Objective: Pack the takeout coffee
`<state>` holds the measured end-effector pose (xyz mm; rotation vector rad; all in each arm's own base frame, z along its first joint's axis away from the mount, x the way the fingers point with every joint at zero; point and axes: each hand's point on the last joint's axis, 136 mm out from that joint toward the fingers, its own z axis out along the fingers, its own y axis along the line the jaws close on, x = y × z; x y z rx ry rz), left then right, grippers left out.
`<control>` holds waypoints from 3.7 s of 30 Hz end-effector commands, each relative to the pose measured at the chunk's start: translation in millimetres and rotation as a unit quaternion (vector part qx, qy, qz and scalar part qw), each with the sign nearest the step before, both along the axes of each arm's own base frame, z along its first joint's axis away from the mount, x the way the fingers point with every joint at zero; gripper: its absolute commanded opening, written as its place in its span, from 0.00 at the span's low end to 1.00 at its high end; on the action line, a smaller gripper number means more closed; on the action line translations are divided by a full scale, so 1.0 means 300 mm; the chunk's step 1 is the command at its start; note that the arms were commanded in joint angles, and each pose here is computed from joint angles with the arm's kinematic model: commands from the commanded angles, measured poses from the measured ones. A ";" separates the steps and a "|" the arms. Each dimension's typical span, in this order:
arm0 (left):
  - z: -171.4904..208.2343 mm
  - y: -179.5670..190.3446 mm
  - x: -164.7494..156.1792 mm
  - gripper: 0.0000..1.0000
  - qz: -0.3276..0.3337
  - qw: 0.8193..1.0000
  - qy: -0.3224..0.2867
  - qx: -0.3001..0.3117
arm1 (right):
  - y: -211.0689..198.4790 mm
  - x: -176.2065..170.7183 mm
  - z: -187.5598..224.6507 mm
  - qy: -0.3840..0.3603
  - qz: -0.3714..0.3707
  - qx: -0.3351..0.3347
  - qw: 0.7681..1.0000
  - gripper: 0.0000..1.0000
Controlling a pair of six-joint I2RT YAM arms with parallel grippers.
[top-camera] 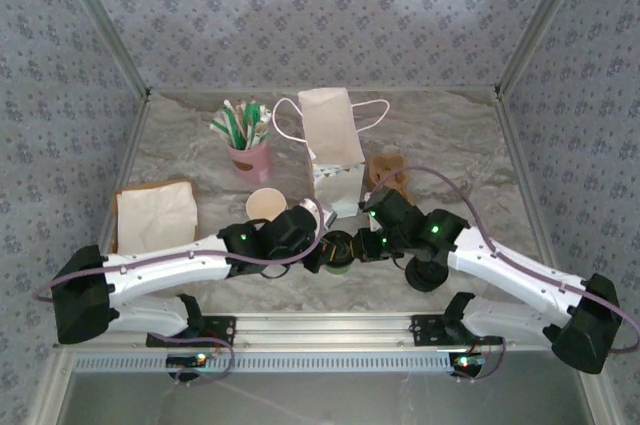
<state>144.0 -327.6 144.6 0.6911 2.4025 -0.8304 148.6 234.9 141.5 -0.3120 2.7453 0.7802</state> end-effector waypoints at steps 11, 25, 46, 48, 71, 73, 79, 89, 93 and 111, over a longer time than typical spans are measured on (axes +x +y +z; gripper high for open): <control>0.028 -0.004 0.000 0.03 0.001 1.000 -0.007 0.002 | 0.045 -0.017 -0.013 0.029 -0.010 0.055 0.998 0.12; 0.023 -0.018 0.004 0.04 -0.002 1.000 -0.006 0.005 | -0.003 -0.007 -0.096 0.054 -0.037 0.042 0.997 0.12; 0.021 -0.001 0.002 0.04 0.005 1.000 -0.006 0.001 | 0.021 0.029 -0.002 0.017 -0.035 0.067 0.997 0.12; 0.019 -0.001 0.002 0.04 0.005 1.000 -0.006 0.001 | 0.023 0.031 0.000 0.016 -0.034 0.067 0.997 0.12; 0.107 -0.014 0.013 0.12 0.004 1.000 -0.021 -0.017 | 0.002 0.038 0.045 0.011 -0.032 0.041 0.999 0.18; 0.153 -0.016 0.016 0.20 0.003 0.999 -0.030 -0.025 | -0.013 0.039 0.080 -0.004 -0.025 0.039 0.999 0.23; 0.321 -0.009 0.010 0.52 -0.008 0.997 -0.054 -0.055 | -0.077 0.064 0.190 -0.056 -0.031 0.049 0.997 0.38; 0.514 0.092 0.012 0.95 -0.002 0.994 -0.103 -0.040 | -0.165 0.066 0.304 -0.132 -0.026 0.059 0.989 0.73; 0.534 0.162 0.018 0.99 0.022 0.993 -0.113 -0.028 | -0.186 0.058 0.312 -0.149 -0.022 0.060 0.987 0.92; 0.532 0.203 0.044 0.99 0.059 0.992 -0.109 -0.027 | -0.273 0.146 0.223 -0.118 -0.111 0.013 0.987 1.00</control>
